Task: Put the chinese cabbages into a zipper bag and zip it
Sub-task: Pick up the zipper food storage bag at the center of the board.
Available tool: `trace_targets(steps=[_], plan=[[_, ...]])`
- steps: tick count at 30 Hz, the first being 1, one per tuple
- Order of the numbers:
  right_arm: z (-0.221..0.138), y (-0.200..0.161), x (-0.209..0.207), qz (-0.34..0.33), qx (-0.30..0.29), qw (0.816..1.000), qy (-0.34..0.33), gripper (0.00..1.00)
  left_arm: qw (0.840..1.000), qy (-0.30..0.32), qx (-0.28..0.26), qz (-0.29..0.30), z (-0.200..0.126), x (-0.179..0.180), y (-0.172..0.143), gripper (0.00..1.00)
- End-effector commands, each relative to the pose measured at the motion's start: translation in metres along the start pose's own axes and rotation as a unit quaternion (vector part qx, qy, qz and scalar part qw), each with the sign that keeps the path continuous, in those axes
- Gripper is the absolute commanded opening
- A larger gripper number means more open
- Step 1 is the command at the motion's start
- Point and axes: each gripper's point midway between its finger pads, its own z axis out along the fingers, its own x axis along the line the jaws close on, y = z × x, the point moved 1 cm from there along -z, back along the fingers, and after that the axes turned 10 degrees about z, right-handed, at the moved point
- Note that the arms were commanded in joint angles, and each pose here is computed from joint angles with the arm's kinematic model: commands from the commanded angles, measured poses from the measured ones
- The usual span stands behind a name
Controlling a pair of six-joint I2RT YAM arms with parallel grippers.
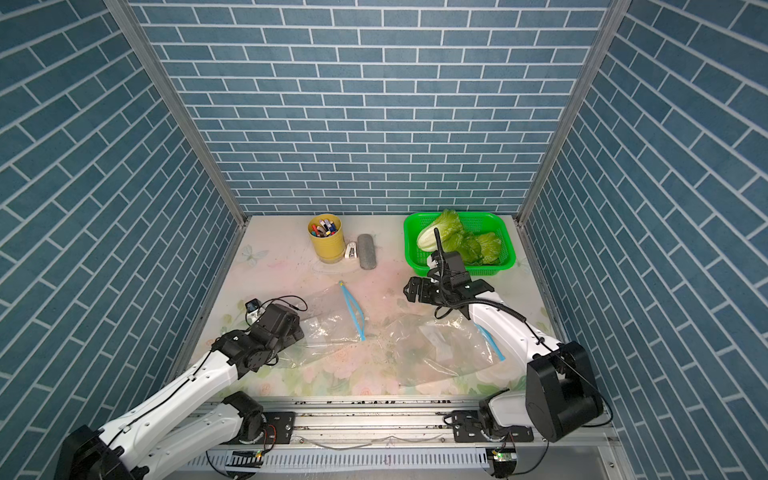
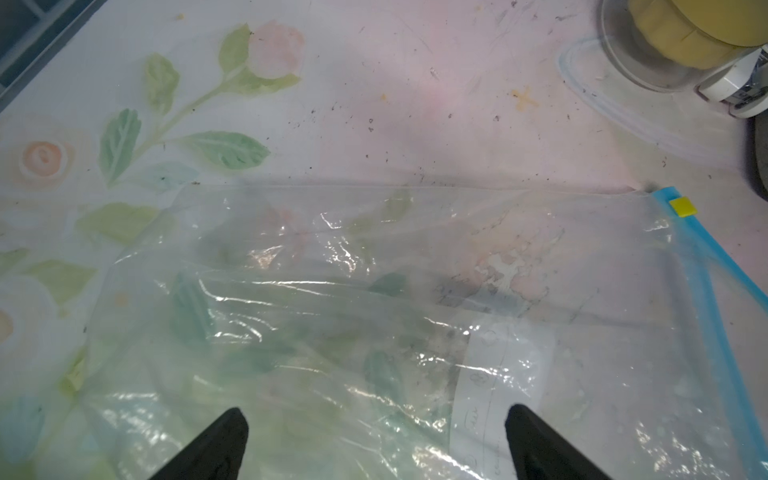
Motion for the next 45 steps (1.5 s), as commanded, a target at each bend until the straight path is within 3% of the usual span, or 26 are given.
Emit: trace_targets(steps=[1, 10, 14, 26, 37, 45], plan=[[0.004, 0.006, 0.020, -0.001, 0.005, 1.000, 0.021, 0.99, 0.999, -0.028, -0.031, 0.024, 0.007, -0.019, 0.013, 0.99], [0.042, 0.001, 0.050, -0.012, 0.057, 0.998, 0.032, 0.97, 0.992, -0.063, -0.075, 0.084, 0.029, -0.051, 0.034, 0.99], [0.064, -0.009, 0.061, -0.018, 0.083, 0.996, 0.030, 0.94, 0.992, -0.069, -0.064, 0.087, 0.040, -0.061, 0.040, 0.99], [0.124, -0.047, 0.088, -0.036, 0.164, 0.985, 0.038, 0.74, 0.992, -0.084, -0.047, 0.086, 0.051, -0.078, 0.040, 0.99], [0.154, -0.072, 0.092, -0.042, 0.206, 0.977, 0.026, 0.55, 0.993, -0.076, -0.043, 0.083, 0.048, -0.075, 0.042, 0.99], [0.167, -0.084, 0.090, -0.041, 0.228, 0.973, 0.023, 0.34, 0.994, -0.068, -0.044, 0.071, 0.046, -0.070, 0.041, 0.99]])
